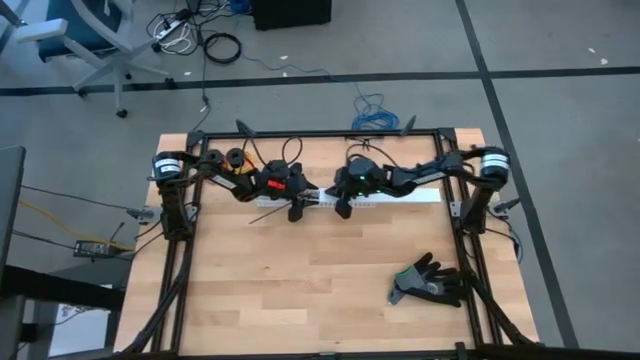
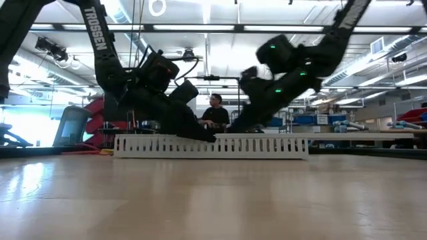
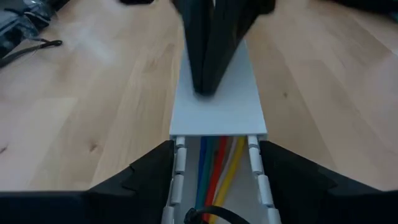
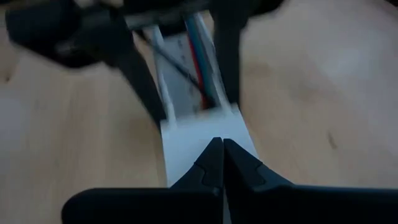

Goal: Ziptie cables
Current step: Close the white cable duct

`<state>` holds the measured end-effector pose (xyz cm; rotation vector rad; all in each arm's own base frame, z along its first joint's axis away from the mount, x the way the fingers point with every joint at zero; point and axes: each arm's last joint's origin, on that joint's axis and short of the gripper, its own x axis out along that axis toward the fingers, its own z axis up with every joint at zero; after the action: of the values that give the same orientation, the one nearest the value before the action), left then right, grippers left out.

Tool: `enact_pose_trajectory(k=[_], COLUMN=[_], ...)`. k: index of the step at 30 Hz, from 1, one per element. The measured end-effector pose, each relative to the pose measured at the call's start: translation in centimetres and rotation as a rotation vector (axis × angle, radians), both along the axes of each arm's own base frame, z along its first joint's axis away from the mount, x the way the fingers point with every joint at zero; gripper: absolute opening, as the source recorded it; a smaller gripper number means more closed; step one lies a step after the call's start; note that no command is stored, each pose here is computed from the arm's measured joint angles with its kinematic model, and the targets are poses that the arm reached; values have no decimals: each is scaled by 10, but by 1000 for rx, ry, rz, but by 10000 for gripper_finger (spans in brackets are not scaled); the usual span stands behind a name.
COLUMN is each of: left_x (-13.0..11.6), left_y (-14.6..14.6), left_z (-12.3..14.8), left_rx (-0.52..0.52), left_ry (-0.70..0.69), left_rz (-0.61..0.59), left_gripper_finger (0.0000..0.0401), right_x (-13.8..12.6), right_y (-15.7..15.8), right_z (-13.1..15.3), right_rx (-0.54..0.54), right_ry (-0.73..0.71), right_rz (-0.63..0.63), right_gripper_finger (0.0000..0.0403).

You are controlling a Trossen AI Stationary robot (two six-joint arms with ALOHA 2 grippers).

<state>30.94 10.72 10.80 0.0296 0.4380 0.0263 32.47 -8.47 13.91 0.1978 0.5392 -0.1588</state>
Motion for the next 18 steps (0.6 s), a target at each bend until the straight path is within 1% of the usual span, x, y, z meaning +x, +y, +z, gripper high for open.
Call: enact_pose_trajectory(k=[2,5,8,11,15,18], left_x=[0,1,0,0,0,0], left_y=[0,0,0,0,-1,-1], left_z=[0,0,0,0,-1,2], left_rx=[5,2,-17,-17,3,-9], left_ry=[2,5,12,14,19,16], left_rz=[9,9,18,25,13,14], left_gripper_finger=[239,238,239,244,263,275], right_x=[14,23,21,17,14,13], right_y=[-3,-6,-5,-3,2,4], right_z=[-1,9,27,45,54,62], right_rx=[-26,-77,-124,-138,-143,-153], right_ry=[-16,-52,-109,-146,-162,-188], right_rz=[29,51,59,60,69,76], right_gripper_finger=[0,0,0,0,0,0])
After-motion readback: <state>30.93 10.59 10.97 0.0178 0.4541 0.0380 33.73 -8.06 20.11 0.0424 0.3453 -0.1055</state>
